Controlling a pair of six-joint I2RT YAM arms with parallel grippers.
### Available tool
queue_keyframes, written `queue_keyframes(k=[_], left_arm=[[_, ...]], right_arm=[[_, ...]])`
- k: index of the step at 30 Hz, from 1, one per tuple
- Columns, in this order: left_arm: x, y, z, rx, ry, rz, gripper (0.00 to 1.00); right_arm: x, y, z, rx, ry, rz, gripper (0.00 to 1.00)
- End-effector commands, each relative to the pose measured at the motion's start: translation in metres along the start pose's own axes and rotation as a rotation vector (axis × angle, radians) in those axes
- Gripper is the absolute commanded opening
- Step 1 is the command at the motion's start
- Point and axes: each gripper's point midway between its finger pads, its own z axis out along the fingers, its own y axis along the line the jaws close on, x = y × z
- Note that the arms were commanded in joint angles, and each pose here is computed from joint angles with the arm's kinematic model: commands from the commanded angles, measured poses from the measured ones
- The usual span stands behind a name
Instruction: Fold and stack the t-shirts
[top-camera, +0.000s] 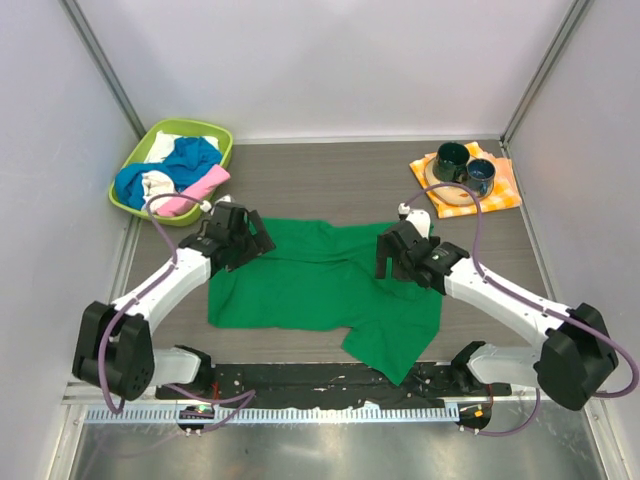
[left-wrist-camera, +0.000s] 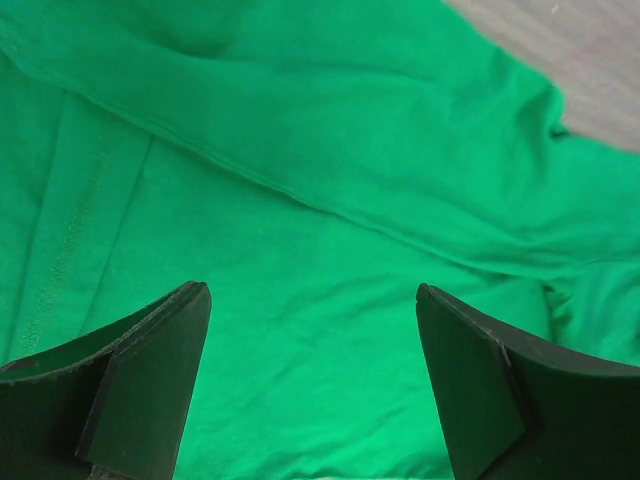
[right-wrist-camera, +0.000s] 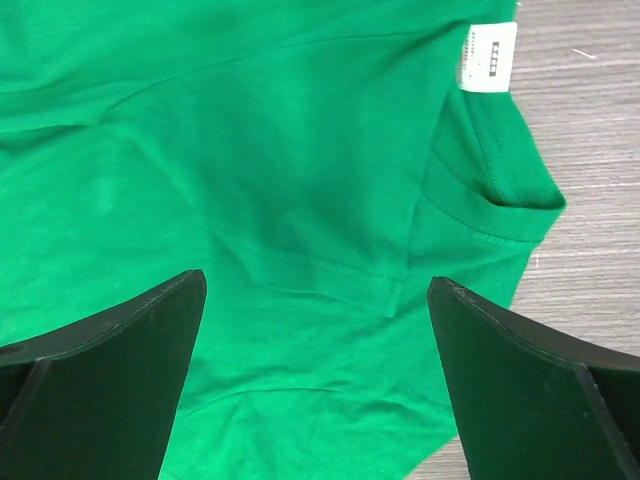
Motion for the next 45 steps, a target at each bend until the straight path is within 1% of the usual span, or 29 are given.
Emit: queue_keyframes(k=[1,3,8,14,18,22,23,24,25,26,27,28,32,37,39,42,44,45], left_arm=[[0.013,-0.005,0.013,-0.04,0.064,0.089,0.88],[0.017,-0.007,0.018,-0.065,0.068,0.123,0.88],[0.038,0.008,0.038,-0.145,0.143,0.15,0.88],[0.043,0.018,0.062,-0.216,0.167,0.161,0.88],[0.054,0.027,0.088,-0.264,0.204,0.166,0.88],[0.058,0.026,0.112,-0.291,0.233,0.161,0.88],[0.053,0.019,0.117,-0.282,0.225,0.154,0.88],[0.052,0.017,0.121,-0.281,0.224,0.154,0.88],[0.053,0.02,0.129,-0.295,0.237,0.152,0.88],[0.045,0.011,0.133,-0.279,0.226,0.146,0.88],[0.041,0.012,0.137,-0.286,0.231,0.144,0.89],[0.032,0.006,0.144,-0.279,0.223,0.14,0.88],[0.006,0.007,0.155,-0.285,0.215,0.122,0.88],[-0.02,0.014,0.148,-0.277,0.192,0.101,0.89],[-0.03,0.008,0.139,-0.26,0.158,0.104,0.88],[-0.032,0.003,0.125,-0.233,0.148,0.097,0.89],[-0.026,0.002,0.117,-0.223,0.148,0.093,0.88],[-0.027,-0.006,0.106,-0.201,0.131,0.101,0.89]], right_arm=[[0.0,-0.013,0.02,0.112,-0.015,0.059,1.0],[0.002,-0.008,0.028,0.104,-0.008,0.065,1.0],[0.02,-0.01,0.056,0.108,0.059,0.074,1.0],[0.028,-0.012,0.087,0.097,0.117,0.097,1.0],[0.036,-0.018,0.112,0.121,0.187,0.076,0.99],[0.033,-0.024,0.131,0.156,0.219,0.068,1.0],[0.032,-0.025,0.135,0.162,0.227,0.071,1.0],[0.022,-0.024,0.141,0.158,0.22,0.084,1.0],[0.026,-0.026,0.148,0.17,0.246,0.077,1.0],[0.022,-0.027,0.151,0.169,0.251,0.076,1.0],[0.01,-0.028,0.155,0.176,0.238,0.086,1.0],[0.009,-0.031,0.158,0.188,0.242,0.083,1.0],[-0.01,-0.043,0.166,0.211,0.219,0.122,1.0],[-0.035,-0.056,0.157,0.26,0.151,0.121,0.99],[-0.044,-0.057,0.15,0.265,0.128,0.123,1.0],[-0.049,-0.054,0.139,0.249,0.116,0.127,0.99],[-0.047,-0.048,0.131,0.237,0.115,0.105,0.99],[-0.05,-0.045,0.123,0.23,0.099,0.101,0.99]])
